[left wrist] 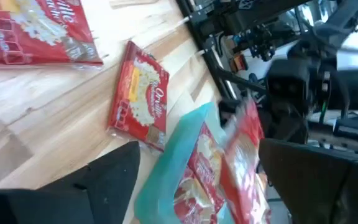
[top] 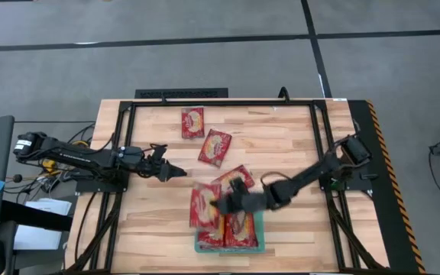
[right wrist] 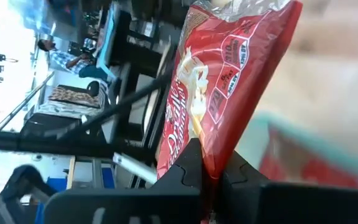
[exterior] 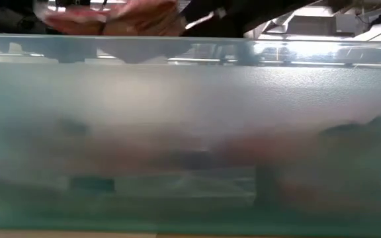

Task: Sort popcorn bags into baskets
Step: Put the red popcorn bag into the green bin

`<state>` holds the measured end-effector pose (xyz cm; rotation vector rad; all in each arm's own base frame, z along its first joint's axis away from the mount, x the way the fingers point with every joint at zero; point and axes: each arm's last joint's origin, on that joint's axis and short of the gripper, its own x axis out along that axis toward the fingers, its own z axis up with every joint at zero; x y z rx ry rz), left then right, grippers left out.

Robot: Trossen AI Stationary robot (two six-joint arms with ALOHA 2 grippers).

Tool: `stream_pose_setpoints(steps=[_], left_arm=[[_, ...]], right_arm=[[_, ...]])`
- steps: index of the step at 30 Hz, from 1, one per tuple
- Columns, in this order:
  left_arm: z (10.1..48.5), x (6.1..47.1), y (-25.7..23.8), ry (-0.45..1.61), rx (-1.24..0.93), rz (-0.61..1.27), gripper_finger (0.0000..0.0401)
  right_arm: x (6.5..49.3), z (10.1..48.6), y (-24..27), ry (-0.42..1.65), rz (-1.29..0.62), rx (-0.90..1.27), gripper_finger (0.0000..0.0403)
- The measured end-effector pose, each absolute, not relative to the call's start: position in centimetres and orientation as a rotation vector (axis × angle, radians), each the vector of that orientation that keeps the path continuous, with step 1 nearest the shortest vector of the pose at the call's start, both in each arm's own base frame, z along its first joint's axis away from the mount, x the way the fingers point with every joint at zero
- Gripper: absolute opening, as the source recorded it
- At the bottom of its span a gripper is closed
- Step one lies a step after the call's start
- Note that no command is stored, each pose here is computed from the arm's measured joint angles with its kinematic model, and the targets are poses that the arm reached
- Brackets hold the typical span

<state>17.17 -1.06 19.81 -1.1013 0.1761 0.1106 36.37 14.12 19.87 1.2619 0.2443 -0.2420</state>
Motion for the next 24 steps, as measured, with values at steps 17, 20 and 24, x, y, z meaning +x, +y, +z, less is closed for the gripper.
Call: stream_pose_setpoints(steps=[17, 20, 24], left_arm=[[19.7, 16.6, -0.8, 0.174, -1.089, 0.194, 0.0325], [19.6, 16.6, -0.8, 0.178, -1.089, 0.197, 0.0325], [19.6, 16.6, -0.8, 0.179, -1.089, 0.197, 0.0324]], right_arm=[[33.9, 18.0, 17.7, 0.431, -0.325, 1.299, 0.0026], [34.0, 18.0, 17.3, 0.437, -0.330, 1.279, 0.0026], [34.2, 18.3, 17.4, 0.429, -0.317, 1.290, 0.0028]])
